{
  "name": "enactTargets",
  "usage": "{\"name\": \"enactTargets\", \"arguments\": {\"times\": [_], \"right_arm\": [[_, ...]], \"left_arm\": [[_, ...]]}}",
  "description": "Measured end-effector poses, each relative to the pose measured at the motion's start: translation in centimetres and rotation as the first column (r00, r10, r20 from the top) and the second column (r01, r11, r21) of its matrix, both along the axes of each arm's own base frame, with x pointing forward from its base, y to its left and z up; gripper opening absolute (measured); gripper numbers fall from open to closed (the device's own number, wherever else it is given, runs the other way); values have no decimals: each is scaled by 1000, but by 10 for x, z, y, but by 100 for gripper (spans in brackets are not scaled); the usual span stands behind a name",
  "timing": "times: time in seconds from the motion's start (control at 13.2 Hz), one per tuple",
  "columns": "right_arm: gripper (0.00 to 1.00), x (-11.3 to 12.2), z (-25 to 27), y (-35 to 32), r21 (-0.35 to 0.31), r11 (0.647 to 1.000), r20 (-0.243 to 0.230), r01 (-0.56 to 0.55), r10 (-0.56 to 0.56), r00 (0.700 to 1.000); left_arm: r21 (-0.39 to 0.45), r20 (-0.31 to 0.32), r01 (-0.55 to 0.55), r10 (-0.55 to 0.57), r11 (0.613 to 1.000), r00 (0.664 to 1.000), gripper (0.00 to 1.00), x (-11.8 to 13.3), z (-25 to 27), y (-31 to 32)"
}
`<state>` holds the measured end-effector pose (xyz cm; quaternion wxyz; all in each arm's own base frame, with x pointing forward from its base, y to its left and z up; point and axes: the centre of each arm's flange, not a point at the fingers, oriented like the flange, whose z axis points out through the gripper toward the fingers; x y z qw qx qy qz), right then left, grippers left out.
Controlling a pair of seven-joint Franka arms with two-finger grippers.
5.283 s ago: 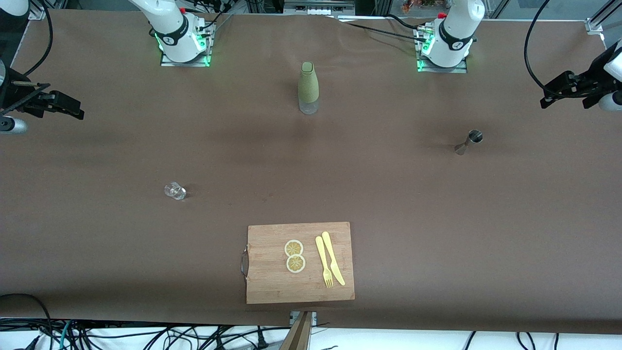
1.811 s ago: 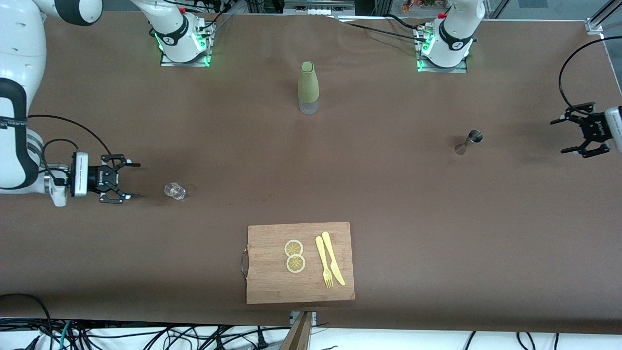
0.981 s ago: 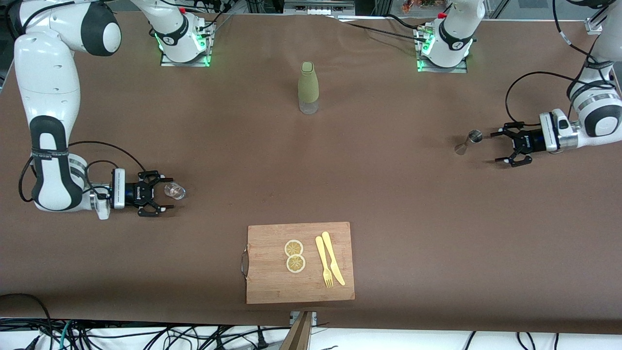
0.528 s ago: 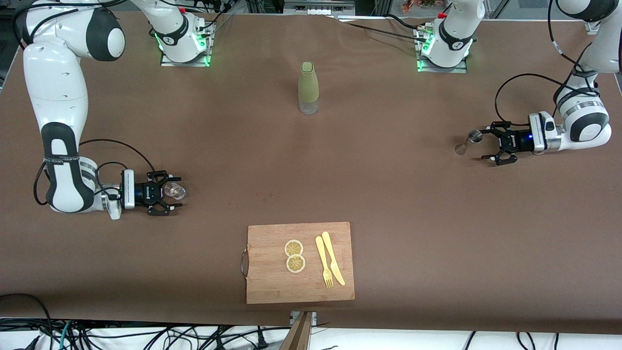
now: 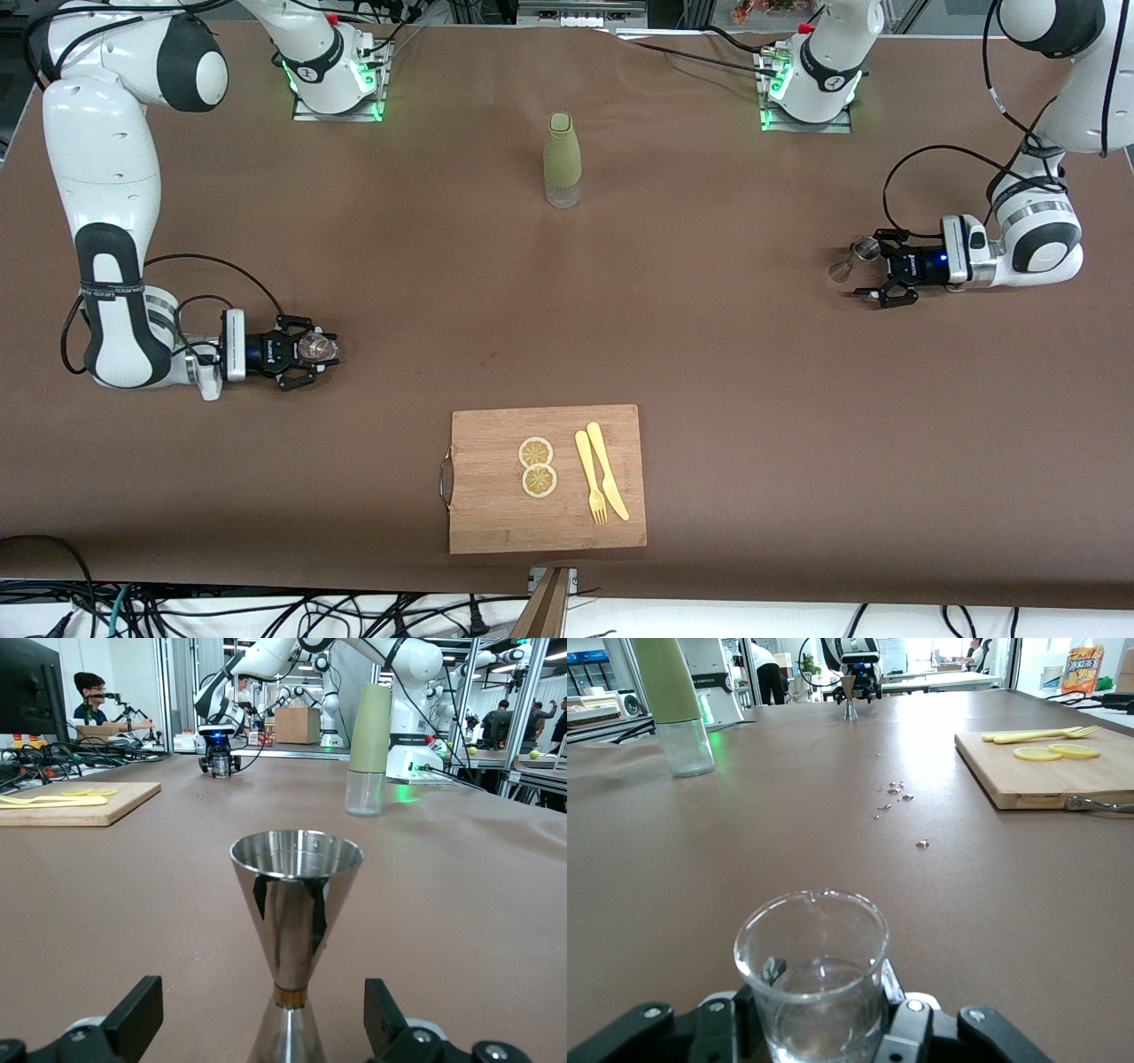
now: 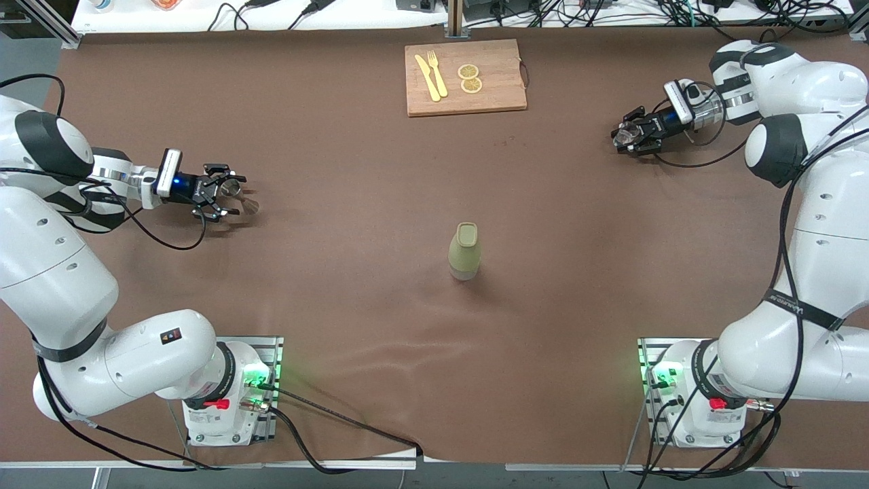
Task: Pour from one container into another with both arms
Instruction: 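Close the right gripper on the beaker while the left gripper grasps the jigger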
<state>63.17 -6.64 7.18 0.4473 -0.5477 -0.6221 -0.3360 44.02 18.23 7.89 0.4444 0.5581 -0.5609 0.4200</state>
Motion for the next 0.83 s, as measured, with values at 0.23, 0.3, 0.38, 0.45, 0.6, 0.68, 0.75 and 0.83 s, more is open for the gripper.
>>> {"name": "enactTargets", "arguments": {"times": [0.23, 0.3, 0.38, 0.45, 0.6, 0.68, 0.75, 0.83], "right_arm": [[48, -2, -2, 2, 11, 1000, -10, -6, 6, 1000], [48, -2, -2, 2, 13, 1000, -12, -7, 7, 1000], [48, -3, -2, 2, 13, 1000, -12, -7, 7, 1000], [48, -3, -2, 2, 12, 1000, -18, -5, 5, 1000], [48, -2, -2, 2, 8, 1000, -48, 10, -9, 999], [48, -2, -2, 3, 6, 1000, -71, 22, -22, 997], [48, -1, -1, 4, 5, 999, -93, 37, -36, 995], [48, 1, 0, 6, 1, 999, -117, 50, -49, 992]], "left_arm": [[-14, -1, 16, -16, 1000, 1000, 100, 0, -4, -7], [-16, -3, 19, -19, 1000, 1000, 98, -1, -6, -9], [-17, -3, 21, -21, 1000, 1000, 98, -1, -7, -10], [-18, -2, 22, -22, 1000, 1000, 94, -2, -8, -10], [-25, -4, 23, -23, 999, 1000, 92, -3, -9, -11], [-34, -5, 25, -25, 999, 1000, 91, -3, -9, -12], [-41, -7, 26, -26, 999, 1000, 89, -4, -8, -12], [-45, -8, 25, -26, 999, 1000, 89, -5, -8, -11]]}}
